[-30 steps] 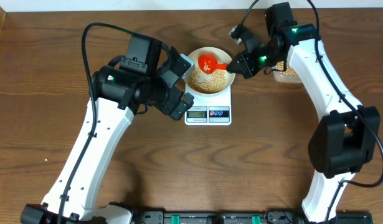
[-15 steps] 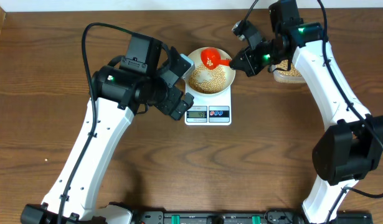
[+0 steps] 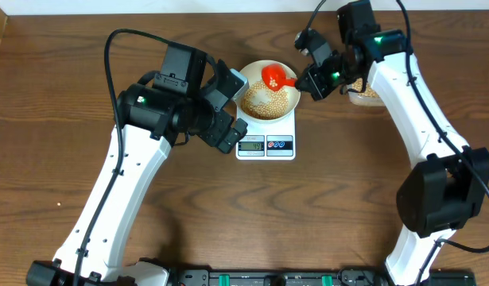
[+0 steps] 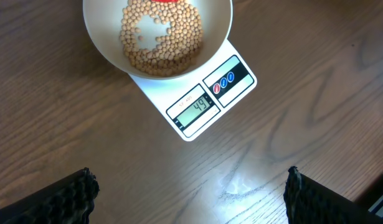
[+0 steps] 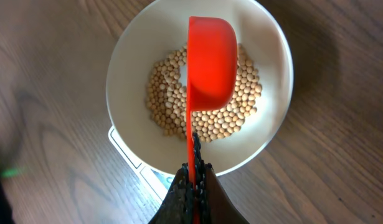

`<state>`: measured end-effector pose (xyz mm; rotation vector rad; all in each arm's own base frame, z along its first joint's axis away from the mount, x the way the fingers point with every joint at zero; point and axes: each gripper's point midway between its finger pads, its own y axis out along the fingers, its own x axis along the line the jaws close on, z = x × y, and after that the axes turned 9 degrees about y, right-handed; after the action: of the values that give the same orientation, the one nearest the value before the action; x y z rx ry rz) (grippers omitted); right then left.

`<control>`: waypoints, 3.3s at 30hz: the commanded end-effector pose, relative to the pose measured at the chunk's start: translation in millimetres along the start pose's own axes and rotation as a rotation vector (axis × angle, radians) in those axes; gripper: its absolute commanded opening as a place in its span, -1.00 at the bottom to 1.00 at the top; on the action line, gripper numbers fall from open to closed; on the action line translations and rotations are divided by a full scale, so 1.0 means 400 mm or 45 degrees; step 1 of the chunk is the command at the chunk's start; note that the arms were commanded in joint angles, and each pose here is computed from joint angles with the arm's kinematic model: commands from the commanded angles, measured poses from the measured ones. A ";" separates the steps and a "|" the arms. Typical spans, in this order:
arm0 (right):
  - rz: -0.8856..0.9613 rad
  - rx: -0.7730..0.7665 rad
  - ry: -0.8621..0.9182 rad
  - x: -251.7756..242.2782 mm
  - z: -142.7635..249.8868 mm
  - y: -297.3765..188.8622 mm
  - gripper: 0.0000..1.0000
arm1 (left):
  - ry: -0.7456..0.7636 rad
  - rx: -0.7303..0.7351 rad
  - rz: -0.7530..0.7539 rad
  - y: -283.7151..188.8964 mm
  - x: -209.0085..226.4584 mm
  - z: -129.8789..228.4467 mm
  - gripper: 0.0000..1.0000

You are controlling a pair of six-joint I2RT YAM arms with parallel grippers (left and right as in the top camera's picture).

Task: Scoop item into bowl and weigh 50g on scale
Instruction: 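Hold the red scoop over the bowl and tip it again, then carry the empty red scoop right toward the soybean tub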

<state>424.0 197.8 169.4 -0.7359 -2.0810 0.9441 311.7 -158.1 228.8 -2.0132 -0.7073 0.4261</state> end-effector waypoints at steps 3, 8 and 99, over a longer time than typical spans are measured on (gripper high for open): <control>0.031 -0.039 -0.059 0.020 -0.025 -0.031 -0.98 | 0.002 -0.013 0.007 -0.004 -0.001 -0.011 0.96; 0.043 -0.048 -0.091 0.022 -0.028 -0.040 -0.98 | 0.002 -0.013 0.007 -0.004 -0.001 -0.011 0.96; -0.209 -0.569 0.392 -0.178 -0.026 -0.460 -0.98 | 0.002 -0.013 0.007 -0.004 -0.001 -0.011 0.96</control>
<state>440.2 60.1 266.0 -0.8736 -2.0623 0.3912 311.7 -158.1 228.8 -2.0129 -0.7076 0.4259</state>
